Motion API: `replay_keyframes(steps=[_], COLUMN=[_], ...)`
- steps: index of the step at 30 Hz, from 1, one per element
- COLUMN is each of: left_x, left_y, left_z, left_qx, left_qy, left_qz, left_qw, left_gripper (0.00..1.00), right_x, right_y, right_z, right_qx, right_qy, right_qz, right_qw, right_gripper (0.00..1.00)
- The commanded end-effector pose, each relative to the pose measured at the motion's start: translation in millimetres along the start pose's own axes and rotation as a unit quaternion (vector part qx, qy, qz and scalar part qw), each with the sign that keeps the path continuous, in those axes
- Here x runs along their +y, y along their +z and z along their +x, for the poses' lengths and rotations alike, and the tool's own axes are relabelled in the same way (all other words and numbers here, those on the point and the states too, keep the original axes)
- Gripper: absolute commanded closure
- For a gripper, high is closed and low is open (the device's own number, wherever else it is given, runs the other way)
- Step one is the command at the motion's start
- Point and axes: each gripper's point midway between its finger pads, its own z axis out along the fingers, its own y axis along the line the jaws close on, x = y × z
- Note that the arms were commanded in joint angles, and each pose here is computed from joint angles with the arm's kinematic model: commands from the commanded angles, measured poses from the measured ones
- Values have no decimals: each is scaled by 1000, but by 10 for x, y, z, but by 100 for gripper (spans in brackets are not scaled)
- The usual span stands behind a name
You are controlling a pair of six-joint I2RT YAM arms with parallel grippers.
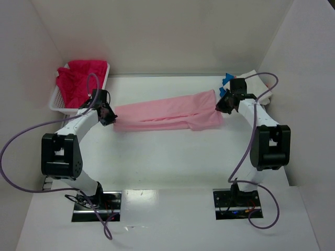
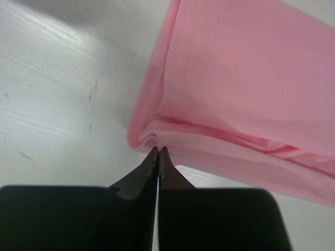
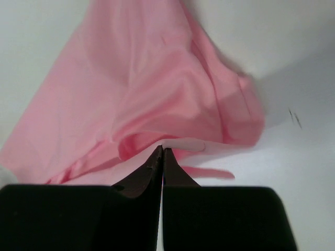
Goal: Fold and stack the t-shirts
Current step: Fold the other side of the tshirt into a rectangle
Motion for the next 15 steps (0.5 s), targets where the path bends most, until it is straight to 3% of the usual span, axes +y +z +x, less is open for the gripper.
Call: replay_keyframes(steps=[1,15], left_x=[-54,-75], left_y=[72,235], left_z=[-214,-386], left_qx=[-23,-44], left_qy=[8,-6], left_qz=[3,-5], left_qw=[1000,999], left_gripper=[100,100], right_x=[273,457], right_y=[80,505], right_z=[-411,-608], right_qx=[-47,-40], right_qy=[-23,-49], right_qz=[-39,-57], right_qw=[998,996], right_gripper=[100,100])
